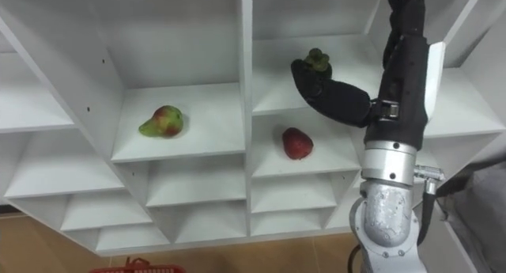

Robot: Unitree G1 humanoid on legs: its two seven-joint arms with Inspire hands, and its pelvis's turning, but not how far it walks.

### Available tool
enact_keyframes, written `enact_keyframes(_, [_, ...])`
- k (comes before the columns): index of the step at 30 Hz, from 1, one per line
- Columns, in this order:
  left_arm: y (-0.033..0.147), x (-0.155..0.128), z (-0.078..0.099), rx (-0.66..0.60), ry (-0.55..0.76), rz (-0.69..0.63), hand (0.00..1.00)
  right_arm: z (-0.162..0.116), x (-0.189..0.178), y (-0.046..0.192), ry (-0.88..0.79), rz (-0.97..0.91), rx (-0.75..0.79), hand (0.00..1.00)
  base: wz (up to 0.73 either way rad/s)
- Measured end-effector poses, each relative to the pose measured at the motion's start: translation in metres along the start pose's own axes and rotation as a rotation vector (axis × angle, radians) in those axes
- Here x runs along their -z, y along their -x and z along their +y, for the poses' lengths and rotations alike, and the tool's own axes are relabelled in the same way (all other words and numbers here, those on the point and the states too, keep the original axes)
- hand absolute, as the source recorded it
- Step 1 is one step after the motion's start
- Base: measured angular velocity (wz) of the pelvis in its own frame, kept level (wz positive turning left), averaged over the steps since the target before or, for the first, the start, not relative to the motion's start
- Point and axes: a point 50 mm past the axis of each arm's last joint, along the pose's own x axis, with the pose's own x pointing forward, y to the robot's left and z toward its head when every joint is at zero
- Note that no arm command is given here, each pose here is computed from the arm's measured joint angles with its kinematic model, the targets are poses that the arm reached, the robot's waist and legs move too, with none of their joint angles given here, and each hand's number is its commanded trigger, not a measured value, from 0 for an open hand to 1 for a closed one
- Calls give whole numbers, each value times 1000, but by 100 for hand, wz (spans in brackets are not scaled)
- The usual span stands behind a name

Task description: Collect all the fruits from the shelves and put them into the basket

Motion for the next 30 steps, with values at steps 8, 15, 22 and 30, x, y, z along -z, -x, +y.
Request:
enact_keyframes(8, [0, 0, -1, 13, 0, -1, 100, 2, 0, 0, -3, 1, -10, 0, 0])
enact_keyframes(15, [0, -1, -2, 12, 3, -1, 100, 2, 1, 1, -11, 6, -10, 0, 0])
enact_keyframes(22, [-1, -1, -2, 2, 4, 7, 100, 3, 8, 6, -3, 40, -21, 0, 1])
enact_keyframes(30, [-1, -1, -1, -3, 0, 7, 100, 17, 31, 16, 6, 175, -147, 0, 5])
